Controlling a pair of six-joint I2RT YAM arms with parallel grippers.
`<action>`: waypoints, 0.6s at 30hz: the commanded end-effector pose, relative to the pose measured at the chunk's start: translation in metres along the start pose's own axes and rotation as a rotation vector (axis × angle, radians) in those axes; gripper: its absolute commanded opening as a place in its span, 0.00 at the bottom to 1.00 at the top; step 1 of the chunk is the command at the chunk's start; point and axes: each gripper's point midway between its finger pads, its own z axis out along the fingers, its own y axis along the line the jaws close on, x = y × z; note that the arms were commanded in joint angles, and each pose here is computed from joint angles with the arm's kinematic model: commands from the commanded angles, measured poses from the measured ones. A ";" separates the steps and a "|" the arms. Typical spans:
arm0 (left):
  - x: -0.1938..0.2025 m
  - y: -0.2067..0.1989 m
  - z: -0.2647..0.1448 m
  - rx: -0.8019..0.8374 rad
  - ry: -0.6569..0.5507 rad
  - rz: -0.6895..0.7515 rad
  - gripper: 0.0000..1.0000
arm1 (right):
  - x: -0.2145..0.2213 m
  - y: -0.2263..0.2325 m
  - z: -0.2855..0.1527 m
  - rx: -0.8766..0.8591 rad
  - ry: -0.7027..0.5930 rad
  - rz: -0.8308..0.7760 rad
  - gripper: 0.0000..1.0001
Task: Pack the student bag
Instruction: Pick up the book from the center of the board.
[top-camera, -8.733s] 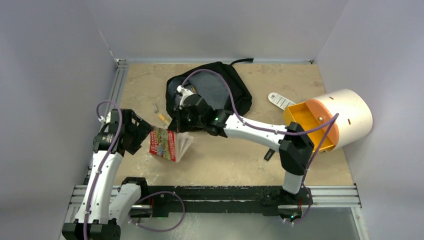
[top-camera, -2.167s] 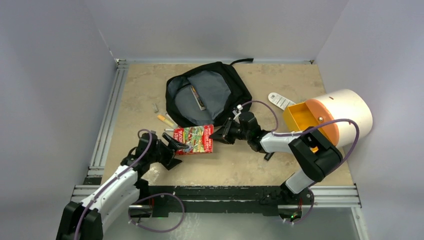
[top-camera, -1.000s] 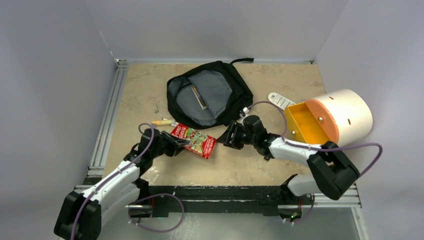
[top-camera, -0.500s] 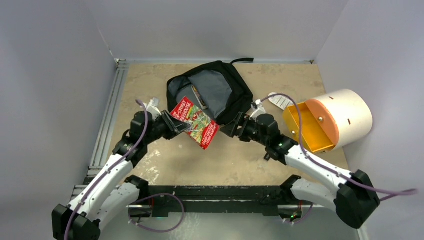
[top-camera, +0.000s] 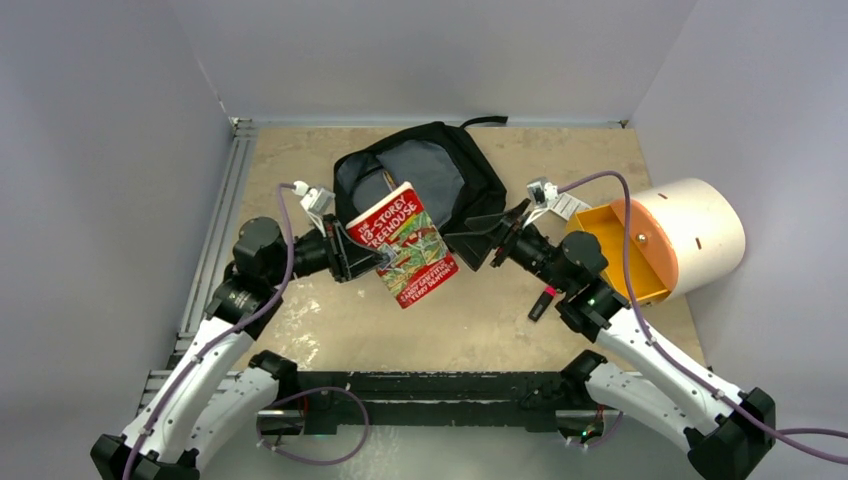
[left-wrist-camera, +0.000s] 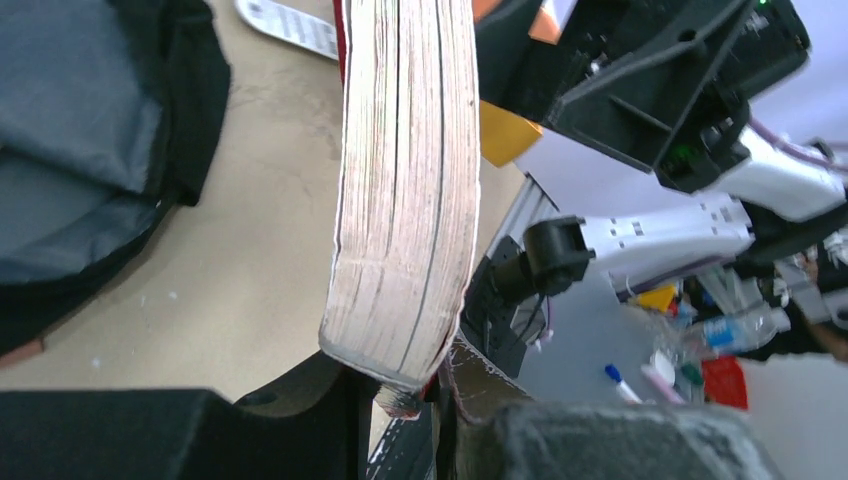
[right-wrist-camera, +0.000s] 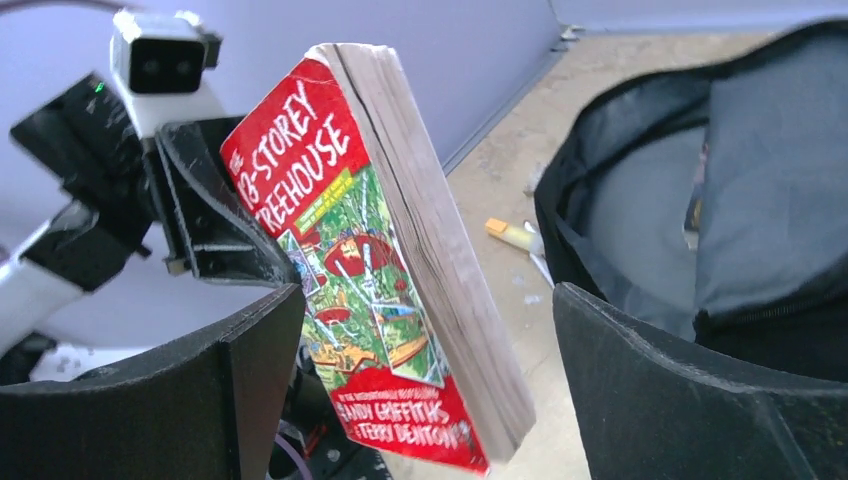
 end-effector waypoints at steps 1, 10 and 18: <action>-0.029 -0.054 -0.005 0.255 -0.021 0.270 0.00 | -0.036 0.052 -0.005 -0.248 -0.112 -0.284 0.96; -0.024 -0.070 -0.004 0.394 0.092 0.350 0.00 | -0.007 0.072 -0.002 -0.457 0.021 -0.436 0.99; -0.016 -0.084 -0.010 0.522 0.166 0.394 0.00 | 0.011 0.076 0.002 -0.554 0.118 -0.446 0.98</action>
